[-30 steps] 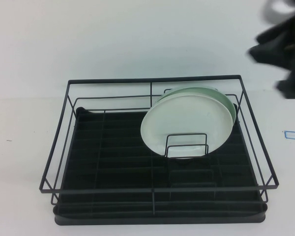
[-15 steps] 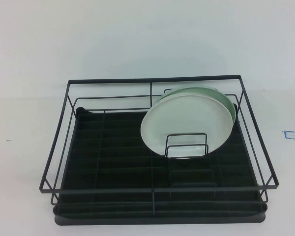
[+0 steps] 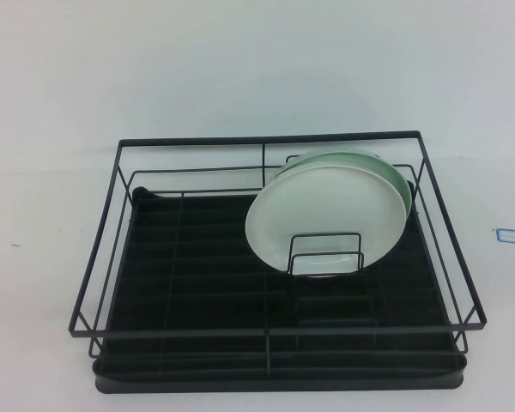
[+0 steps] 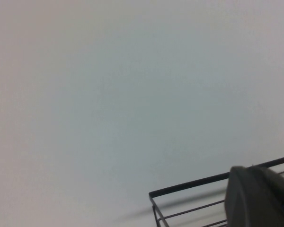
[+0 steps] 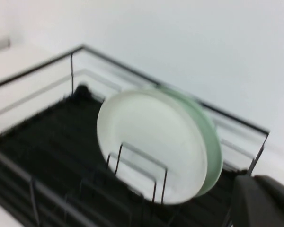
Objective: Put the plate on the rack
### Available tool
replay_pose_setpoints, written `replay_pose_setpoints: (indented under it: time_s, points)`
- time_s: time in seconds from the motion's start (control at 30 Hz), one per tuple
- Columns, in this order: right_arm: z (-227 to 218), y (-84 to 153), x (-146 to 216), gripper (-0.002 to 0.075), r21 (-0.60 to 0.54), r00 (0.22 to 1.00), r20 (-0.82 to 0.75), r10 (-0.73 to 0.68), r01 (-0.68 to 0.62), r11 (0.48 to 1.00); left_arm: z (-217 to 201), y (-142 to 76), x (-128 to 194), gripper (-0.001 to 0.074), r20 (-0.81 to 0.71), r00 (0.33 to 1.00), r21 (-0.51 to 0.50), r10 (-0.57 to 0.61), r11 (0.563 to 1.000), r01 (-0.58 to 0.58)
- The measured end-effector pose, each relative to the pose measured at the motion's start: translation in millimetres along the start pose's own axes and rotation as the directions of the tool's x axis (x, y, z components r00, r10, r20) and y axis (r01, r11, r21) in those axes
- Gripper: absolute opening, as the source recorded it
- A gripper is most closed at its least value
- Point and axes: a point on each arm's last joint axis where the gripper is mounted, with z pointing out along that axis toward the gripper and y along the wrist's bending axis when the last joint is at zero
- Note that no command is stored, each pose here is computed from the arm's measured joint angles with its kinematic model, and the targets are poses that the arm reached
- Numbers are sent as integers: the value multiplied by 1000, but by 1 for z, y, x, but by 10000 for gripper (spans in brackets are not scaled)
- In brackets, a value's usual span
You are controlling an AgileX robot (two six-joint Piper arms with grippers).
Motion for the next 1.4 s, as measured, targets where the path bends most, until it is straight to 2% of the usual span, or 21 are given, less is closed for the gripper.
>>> replay_pose_setpoints:
  time_s: [0.2, 0.5, 0.67, 0.77, 0.87, 0.97, 1.07, 1.13, 1.23, 1.4]
  points:
    - [0, -1, -1, 19, 17, 999, 54, 6, -7, 1000, 0, 0, -1, 0, 7, 992, -4, -126, 992, 126]
    - [0, -1, -1, 19, 15, 999, 50, 3, -4, 1000, 0, 1, 0, 0, 10, 982, -11, -191, 981, 191]
    - [1, 0, 6, 19, 13, 999, 24, -22, 22, 1000, -14, 7, -7, 0, 100, 983, -128, -151, 978, 164]
    - [-1, -4, 23, 18, 68, 999, 36, -2, 0, 998, -26, 9, -11, 0, 163, 980, -210, -113, 967, 146]
    - [-5, -12, 54, 18, 183, 992, 60, 107, -117, 976, -25, 12, -10, 0, 153, 982, -262, -108, 954, 146]
    - [-13, -18, 91, 18, 311, 961, 101, 258, -277, 909, -24, 13, 1, 0, 124, 986, -288, -112, 947, 143]
    - [-22, -15, 120, 18, 396, 934, 144, 326, -356, 846, -20, 12, 30, 0, 37, 992, -306, -123, 943, 129]
    - [-29, -12, 132, 18, 441, 933, 166, 319, -360, 822, -20, 12, 51, 0, -28, 991, -325, -132, 938, 116]
    - [-33, -6, 145, 18, 480, 950, 155, 272, -313, 820, -21, 11, 80, 0, -110, 981, -353, -157, 929, 109]
    - [-32, 4, 162, 18, 464, 979, 37, 200, -194, 864, -22, 15, 79, 0, -111, 981, -395, -158, 913, 103]
